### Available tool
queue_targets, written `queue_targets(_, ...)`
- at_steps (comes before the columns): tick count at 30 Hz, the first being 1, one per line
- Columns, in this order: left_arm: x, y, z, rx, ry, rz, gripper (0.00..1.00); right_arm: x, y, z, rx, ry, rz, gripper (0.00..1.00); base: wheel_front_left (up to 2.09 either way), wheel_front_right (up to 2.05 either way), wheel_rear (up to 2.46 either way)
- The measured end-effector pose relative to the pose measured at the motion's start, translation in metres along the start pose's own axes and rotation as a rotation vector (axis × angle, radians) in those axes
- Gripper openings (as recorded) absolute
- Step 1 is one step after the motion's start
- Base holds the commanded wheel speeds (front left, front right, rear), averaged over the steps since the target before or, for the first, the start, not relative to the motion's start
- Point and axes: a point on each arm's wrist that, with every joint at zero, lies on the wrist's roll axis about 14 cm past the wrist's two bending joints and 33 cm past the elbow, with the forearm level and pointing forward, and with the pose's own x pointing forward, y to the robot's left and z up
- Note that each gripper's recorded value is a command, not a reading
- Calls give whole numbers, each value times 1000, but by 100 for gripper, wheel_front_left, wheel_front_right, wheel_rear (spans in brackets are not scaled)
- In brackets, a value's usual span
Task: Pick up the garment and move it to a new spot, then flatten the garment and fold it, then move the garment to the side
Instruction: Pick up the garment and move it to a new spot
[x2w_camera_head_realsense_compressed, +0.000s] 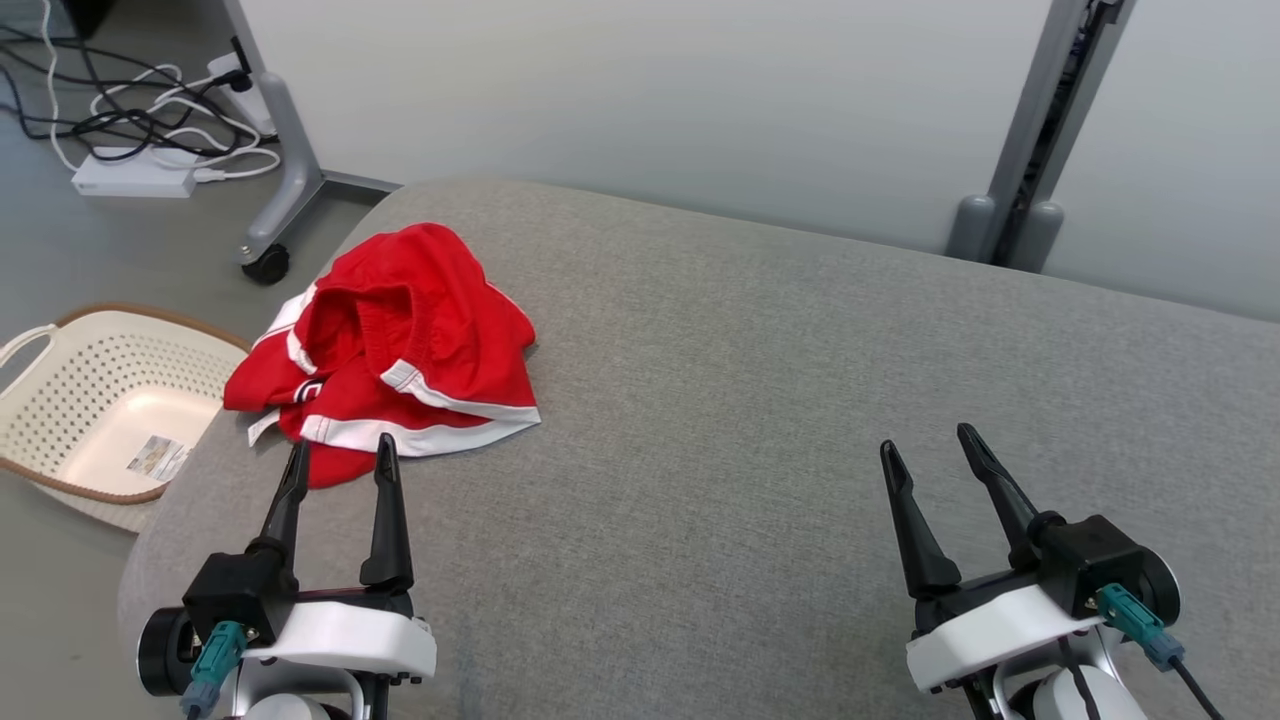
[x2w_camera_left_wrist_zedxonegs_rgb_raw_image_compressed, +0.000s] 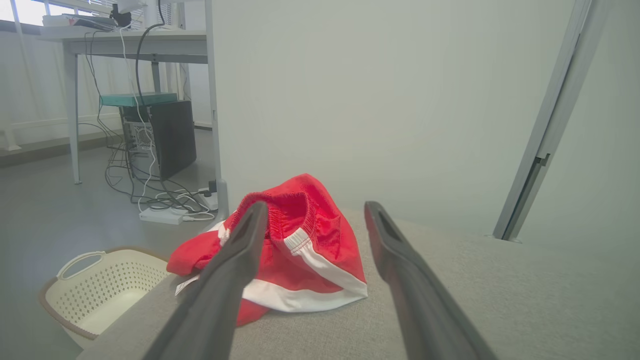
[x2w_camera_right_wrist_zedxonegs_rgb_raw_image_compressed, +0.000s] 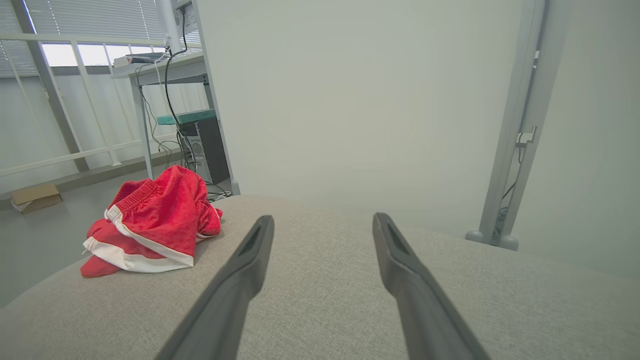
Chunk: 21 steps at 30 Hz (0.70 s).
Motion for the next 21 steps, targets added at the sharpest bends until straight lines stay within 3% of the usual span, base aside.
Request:
queue_targets(14, -1, 10, -4, 5, 15, 34, 100, 9, 9, -7, 14, 12, 38, 100, 0, 0, 0)
queue_targets(21, 20, 1, -7, 13, 22, 23, 100, 14, -1, -17, 16, 26, 24, 100, 0, 0, 0)
